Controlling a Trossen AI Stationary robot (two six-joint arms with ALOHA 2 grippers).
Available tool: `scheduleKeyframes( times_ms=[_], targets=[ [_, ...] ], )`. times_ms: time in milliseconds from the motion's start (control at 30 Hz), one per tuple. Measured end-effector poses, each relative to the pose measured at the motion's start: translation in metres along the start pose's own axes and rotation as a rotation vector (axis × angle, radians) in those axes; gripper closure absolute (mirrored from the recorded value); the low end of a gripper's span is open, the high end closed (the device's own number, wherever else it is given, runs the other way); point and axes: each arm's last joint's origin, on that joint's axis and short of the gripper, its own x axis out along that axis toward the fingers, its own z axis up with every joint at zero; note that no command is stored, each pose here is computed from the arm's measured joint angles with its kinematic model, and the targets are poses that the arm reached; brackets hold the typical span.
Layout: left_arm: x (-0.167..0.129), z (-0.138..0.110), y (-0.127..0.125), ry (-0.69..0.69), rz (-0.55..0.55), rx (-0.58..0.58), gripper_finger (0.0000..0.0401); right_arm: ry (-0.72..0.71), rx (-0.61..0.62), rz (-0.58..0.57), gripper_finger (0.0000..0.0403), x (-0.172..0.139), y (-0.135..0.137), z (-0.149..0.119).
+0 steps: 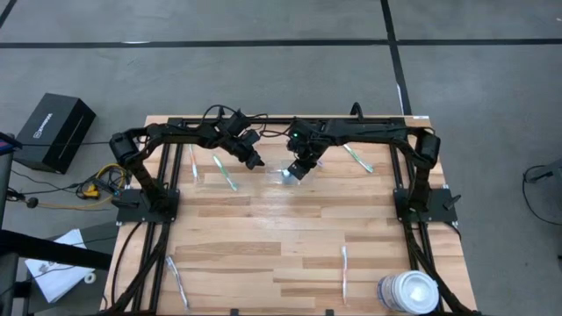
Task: Pick & Place toothbrushing station
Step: Adjust the blue mouthwash in the transparent organizer
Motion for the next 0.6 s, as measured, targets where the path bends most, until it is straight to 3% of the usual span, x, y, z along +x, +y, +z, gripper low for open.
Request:
scheduleKeyframes(
  times_ms=[600],
  targets=[
    [0.0, 0.0, 0.0, 0.0, 0.0, 0.0, 0.04, -0.006, -0.007, -0.015, 0.0403, 0.0002, -0.001, 0.0005]
  ],
)
